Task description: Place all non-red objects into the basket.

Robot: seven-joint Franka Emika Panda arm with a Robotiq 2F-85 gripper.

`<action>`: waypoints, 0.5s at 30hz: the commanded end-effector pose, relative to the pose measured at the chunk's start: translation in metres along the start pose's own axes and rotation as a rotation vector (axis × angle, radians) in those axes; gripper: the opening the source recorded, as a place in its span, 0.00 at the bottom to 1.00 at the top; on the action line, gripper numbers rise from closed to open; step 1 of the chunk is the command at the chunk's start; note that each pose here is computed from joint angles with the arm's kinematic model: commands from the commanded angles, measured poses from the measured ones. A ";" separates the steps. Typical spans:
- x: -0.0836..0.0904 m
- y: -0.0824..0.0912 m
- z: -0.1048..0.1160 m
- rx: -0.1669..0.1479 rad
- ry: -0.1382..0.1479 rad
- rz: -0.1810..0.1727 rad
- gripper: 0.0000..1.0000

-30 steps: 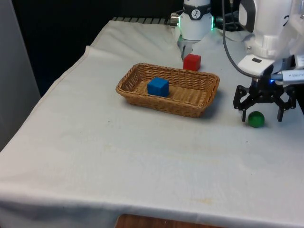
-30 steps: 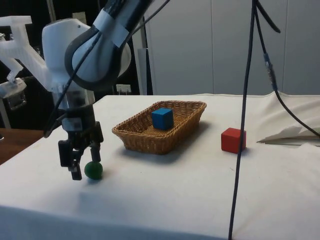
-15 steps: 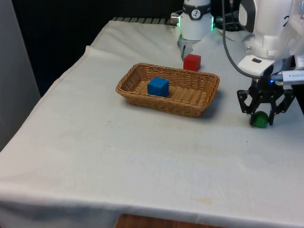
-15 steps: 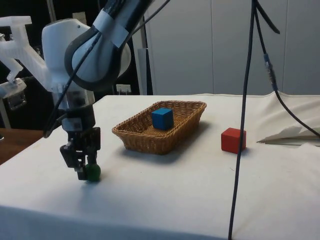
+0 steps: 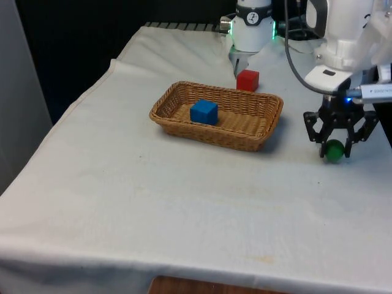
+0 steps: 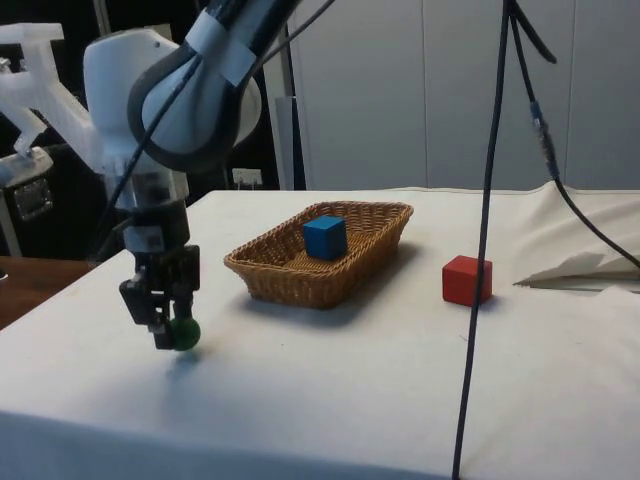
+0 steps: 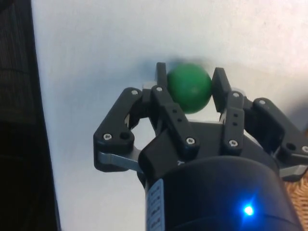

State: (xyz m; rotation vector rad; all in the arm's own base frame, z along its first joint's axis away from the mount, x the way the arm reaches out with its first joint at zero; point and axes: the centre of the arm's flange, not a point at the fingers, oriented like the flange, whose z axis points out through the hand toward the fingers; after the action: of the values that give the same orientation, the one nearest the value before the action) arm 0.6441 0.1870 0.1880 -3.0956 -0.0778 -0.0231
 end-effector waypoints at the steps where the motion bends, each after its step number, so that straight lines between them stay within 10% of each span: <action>1: 0.000 0.000 -0.003 0.000 -0.003 -0.001 0.00; 15: -0.007 0.018 -0.060 -0.007 -0.008 -0.007 0.00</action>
State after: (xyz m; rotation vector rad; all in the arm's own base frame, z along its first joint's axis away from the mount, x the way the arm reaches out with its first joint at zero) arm 0.6398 0.1674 0.2433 -3.1028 -0.0839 -0.0109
